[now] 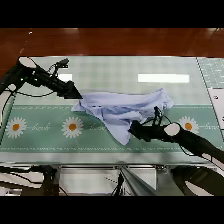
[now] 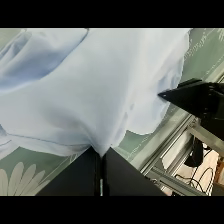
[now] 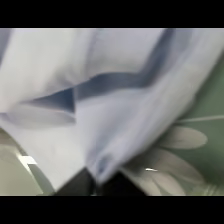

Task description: Fold the shirts.

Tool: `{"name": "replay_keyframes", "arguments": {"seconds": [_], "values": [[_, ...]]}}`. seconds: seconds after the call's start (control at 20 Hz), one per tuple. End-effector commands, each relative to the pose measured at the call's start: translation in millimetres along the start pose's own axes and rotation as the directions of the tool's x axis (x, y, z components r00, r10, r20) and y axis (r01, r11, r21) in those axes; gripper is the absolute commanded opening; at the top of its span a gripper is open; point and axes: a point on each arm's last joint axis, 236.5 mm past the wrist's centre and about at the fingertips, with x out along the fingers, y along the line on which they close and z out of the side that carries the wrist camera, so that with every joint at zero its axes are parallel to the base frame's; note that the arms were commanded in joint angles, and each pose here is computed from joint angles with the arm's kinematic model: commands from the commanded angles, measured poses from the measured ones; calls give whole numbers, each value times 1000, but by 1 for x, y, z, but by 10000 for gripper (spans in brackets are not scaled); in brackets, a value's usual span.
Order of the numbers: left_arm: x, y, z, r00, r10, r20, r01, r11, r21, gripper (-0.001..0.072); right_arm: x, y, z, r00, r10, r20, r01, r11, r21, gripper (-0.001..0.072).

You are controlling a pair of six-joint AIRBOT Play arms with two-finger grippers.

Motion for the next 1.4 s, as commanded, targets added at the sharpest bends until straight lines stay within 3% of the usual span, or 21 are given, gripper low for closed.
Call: {"name": "replay_keyframes", "arguments": {"seconds": [0.0,0.15,0.25,0.35,0.45,0.5,0.6,0.8,0.9,1.05,1.1,1.2,1.35], "values": [[-2,1,2,1000,-3,12,2,1000,13,22,9,28,5,997,52,51,-50,998,-50,20],[-29,-31,27,972,-182,150,183,983,3,22,-33,105,7,969,240,65,-209,927,-310,20],[-81,-68,58,871,-363,331,364,929,61,21,-94,162,15,910,400,113,-319,846,-427,20],[-165,-116,83,668,-551,499,508,829,234,21,-177,207,34,806,552,214,-373,754,-541,19],[-254,-166,83,445,-694,567,557,710,431,21,-260,234,51,680,658,323,-373,690,-621,19],[-288,-191,73,371,-738,564,543,665,513,21,-296,242,56,622,694,363,-376,670,-640,19],[-333,-242,44,304,-790,533,465,611,641,21,-356,256,57,538,738,406,-363,638,-679,19],[-383,-349,-26,236,-809,539,195,582,789,21,-438,279,37,477,769,427,-240,580,-778,19],[-405,-388,-57,149,-789,595,57,608,792,20,-469,282,30,452,759,469,-169,589,-790,19],[-414,-398,-78,88,-636,767,-247,732,635,21,-493,268,34,458,674,580,-43,669,-742,18],[-407,-388,-79,103,-543,833,-351,764,541,20,-495,260,35,472,637,610,3,690,-723,19],[-393,-348,-77,129,-304,944,-433,839,329,21,-492,243,36,517,556,651,88,722,-687,19],[-360,-305,-91,232,-59,971,-481,861,168,20,-476,223,34,593,467,656,143,741,-656,19]]}}
